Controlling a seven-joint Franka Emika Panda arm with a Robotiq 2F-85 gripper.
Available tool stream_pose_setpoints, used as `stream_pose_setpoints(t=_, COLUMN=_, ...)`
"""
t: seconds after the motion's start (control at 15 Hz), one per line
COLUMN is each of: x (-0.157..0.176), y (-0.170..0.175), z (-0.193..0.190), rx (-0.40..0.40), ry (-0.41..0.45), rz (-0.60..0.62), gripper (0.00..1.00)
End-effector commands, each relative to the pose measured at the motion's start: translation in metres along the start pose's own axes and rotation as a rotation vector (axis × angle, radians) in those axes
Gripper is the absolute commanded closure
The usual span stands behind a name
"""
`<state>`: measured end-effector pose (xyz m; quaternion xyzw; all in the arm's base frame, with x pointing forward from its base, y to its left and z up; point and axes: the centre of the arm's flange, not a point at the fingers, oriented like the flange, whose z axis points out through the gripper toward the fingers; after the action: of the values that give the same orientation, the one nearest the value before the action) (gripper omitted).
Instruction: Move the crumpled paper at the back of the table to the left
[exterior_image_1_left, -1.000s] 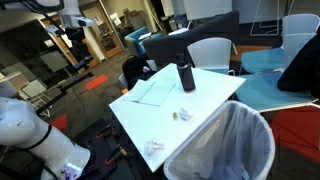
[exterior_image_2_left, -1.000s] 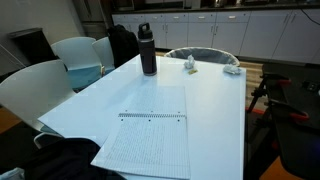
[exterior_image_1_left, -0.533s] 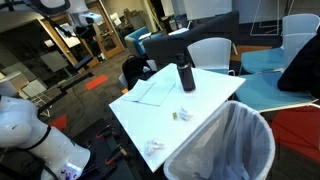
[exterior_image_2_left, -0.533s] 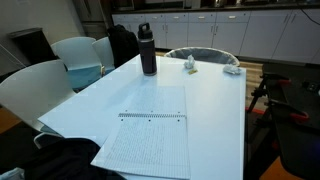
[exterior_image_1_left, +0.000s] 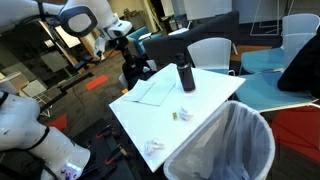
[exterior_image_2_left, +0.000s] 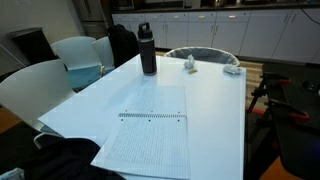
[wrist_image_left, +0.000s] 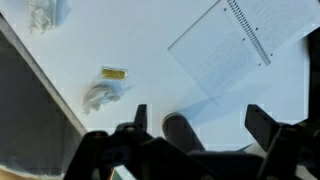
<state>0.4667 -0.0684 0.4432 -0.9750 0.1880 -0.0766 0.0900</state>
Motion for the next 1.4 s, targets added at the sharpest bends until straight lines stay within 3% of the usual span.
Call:
stream_pose_setpoints(t=0.0, x=0.032, y=0.051, z=0.044, rx=-0.036, ry=0.08, rz=0.184, gripper=0.0)
stream_pose_setpoints(t=0.2, x=0.047, y=0.093, z=0.076, rx=-0.06, ry=0.141, rz=0.344, gripper=0.0)
stream_pose_setpoints(t=0.27, x=0.046, y=0.091, z=0.079, rx=-0.081, ry=0.095, rz=0.384, gripper=0.0)
stream_pose_setpoints(t=0.33, x=0.039, y=0.093, z=0.068, rx=-0.056, ry=0.107, rz=0.306, gripper=0.0)
stream_pose_setpoints(t=0.53, x=0.041, y=0.099, z=0.086, rx=-0.081, ry=0.079, rz=0.362, gripper=0.0)
stream_pose_setpoints(t=0.67, x=0.054, y=0.1, z=0.096, rx=-0.082, ry=0.129, rz=0.404, gripper=0.0)
stream_pose_setpoints(t=1.0, x=0.098, y=0.144, z=0.15, rx=-0.064, ry=0.134, rz=0.618, gripper=0.0)
stream_pose_setpoints(t=1.33, x=0.119, y=0.175, z=0.214, rx=-0.12, ry=0.1, rz=0.743, gripper=0.0)
